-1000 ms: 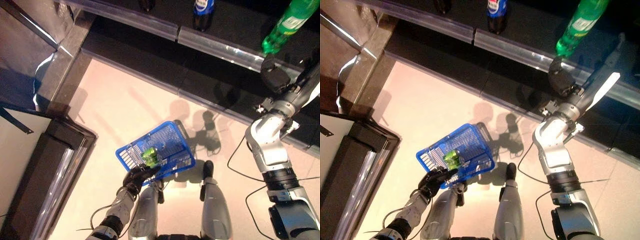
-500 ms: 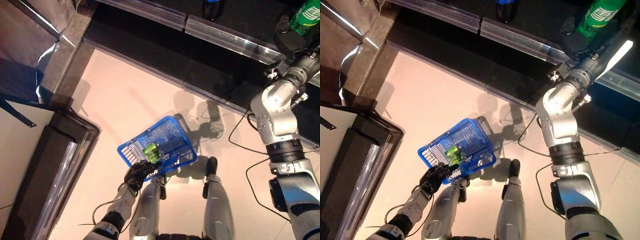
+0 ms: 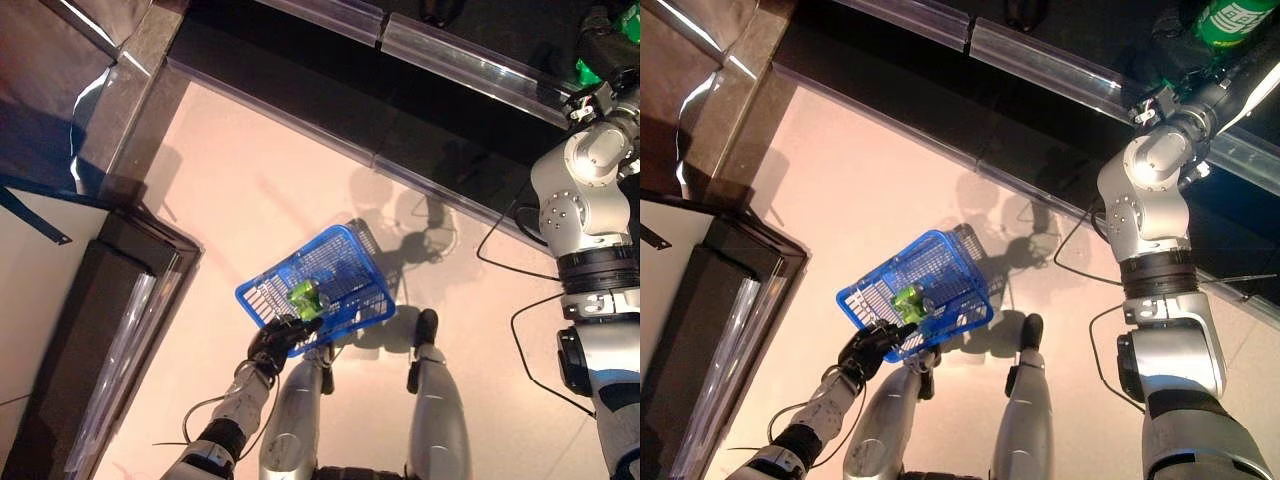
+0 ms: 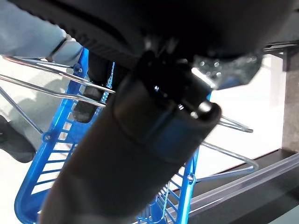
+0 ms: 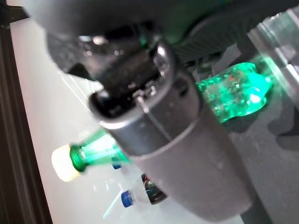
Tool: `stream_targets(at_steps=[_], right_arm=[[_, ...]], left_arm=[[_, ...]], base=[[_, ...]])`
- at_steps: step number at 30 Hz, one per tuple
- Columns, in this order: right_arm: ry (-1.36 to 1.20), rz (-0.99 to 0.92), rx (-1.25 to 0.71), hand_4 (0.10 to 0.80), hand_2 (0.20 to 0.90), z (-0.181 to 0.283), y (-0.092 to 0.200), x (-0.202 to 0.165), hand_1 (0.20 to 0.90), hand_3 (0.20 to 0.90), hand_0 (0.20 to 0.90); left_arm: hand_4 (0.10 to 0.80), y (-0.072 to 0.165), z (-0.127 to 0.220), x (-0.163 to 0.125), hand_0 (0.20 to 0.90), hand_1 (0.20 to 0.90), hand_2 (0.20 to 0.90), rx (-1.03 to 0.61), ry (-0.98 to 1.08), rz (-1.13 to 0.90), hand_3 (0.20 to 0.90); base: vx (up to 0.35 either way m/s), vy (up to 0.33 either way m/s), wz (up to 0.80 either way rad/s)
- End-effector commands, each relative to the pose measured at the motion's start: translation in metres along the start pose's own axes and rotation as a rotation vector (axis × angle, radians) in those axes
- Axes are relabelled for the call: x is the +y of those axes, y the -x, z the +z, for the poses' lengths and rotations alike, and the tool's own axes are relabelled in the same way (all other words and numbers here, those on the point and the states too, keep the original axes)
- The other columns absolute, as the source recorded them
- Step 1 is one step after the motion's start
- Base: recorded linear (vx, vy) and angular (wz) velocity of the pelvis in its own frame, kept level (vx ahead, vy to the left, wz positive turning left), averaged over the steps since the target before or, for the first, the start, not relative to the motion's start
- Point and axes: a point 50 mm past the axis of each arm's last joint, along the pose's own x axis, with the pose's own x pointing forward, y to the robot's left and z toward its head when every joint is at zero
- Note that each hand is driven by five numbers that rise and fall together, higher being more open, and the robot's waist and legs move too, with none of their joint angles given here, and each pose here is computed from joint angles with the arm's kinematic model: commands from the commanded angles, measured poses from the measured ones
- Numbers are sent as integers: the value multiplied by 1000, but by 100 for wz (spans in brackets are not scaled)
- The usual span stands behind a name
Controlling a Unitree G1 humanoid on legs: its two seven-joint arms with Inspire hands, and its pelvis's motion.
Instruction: Pick up the drink and place into the basket.
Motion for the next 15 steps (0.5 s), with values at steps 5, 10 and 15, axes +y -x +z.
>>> stream_targets(at_steps=[5, 10, 15], right_arm=[[-95, 47, -300, 800, 900, 96, -25, 11, 900, 900, 900], [-76, 39, -333, 800, 900, 110, -32, 12, 900, 900, 900], [-61, 9, -340, 100, 300, 117, -38, 8, 300, 200, 300]], left_arm=[[100, 28, -8, 63, 300, 300, 300, 44, -71, 136, 200], [100, 30, -4, 66, 300, 300, 300, 39, -67, 126, 200], [100, 32, 0, 69, 300, 300, 300, 39, -73, 123, 200]], base=[[11, -10, 4], [-9, 4, 3], [-5, -11, 3]])
